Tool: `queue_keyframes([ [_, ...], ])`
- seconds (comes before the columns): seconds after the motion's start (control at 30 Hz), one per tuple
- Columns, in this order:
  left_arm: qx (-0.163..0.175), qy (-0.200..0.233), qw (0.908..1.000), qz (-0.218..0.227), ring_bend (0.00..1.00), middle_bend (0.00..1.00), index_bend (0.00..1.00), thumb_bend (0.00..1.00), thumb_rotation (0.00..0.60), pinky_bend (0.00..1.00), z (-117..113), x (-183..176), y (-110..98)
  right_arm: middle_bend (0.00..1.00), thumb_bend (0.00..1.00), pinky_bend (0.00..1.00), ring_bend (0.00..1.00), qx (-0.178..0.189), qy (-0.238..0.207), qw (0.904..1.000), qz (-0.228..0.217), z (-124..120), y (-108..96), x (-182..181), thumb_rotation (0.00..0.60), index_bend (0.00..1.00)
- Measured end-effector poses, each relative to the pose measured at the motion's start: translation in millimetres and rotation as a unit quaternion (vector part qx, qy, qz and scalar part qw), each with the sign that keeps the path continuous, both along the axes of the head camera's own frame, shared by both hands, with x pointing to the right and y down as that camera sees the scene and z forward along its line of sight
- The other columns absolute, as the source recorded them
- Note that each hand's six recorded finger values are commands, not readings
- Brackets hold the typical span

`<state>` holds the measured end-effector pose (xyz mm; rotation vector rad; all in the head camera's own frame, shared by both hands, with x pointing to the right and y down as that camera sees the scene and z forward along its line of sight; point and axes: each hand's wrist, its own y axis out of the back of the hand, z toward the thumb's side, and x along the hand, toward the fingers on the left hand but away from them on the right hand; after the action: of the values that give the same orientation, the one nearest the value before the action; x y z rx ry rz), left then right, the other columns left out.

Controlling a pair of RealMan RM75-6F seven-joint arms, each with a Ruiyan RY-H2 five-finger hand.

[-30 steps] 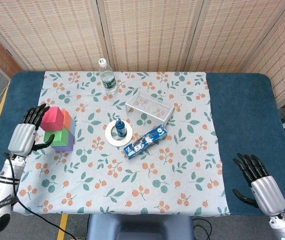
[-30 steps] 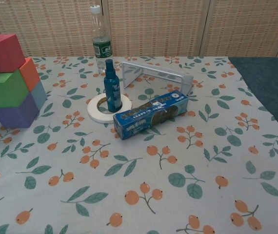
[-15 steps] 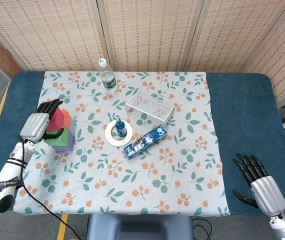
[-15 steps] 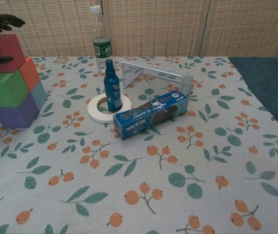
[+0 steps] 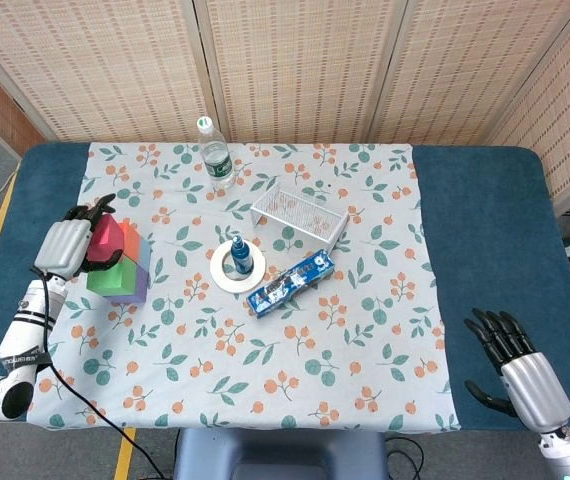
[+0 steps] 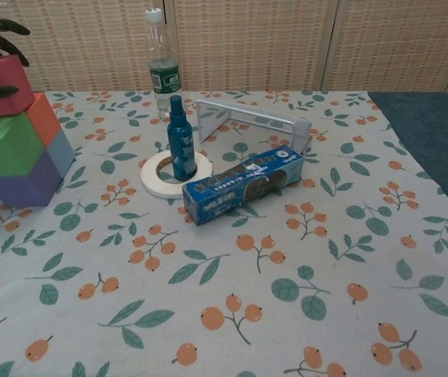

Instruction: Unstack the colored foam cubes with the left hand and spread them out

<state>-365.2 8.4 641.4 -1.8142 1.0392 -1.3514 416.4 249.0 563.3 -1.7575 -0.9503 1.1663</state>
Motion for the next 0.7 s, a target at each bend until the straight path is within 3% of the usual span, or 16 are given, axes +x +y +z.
queue_keyframes([
  [0.13, 0.011, 0.009, 0.9999, 0.002, 0.57, 0.29, 0.0, 0.34, 0.6, 0.17, -4.6, 1.8, -1.8, 0.0, 0.14, 0.0, 0.0, 0.001, -0.001, 1.0, 0.0, -1.3, 0.5, 0.1, 0.6, 0.0],
  [0.4, 0.083, 0.025, 0.9953, 0.044, 0.57, 0.27, 0.0, 0.33, 0.6, 0.15, -31.5, 21.6, 3.0, 0.0, 0.15, 0.0, 0.0, -0.003, -0.002, 1.0, -0.001, -0.3, 1.1, -0.4, 0.6, 0.0],
  [0.53, 0.091, 0.047, 0.9913, 0.082, 0.56, 0.25, 0.0, 0.33, 0.6, 0.14, -44.7, 42.4, 22.3, 0.0, 0.14, 0.0, 0.0, -0.009, -0.003, 1.0, -0.002, 2.1, 2.0, -1.3, 0.6, 0.0],
  [0.7, 0.095, 0.078, 0.9829, 0.137, 0.54, 0.23, 0.0, 0.32, 0.6, 0.11, -56.1, 75.8, 64.3, 0.0, 0.14, 0.0, 0.0, -0.034, -0.019, 0.9992, -0.005, 9.6, 5.9, -6.0, 0.6, 0.0],
])
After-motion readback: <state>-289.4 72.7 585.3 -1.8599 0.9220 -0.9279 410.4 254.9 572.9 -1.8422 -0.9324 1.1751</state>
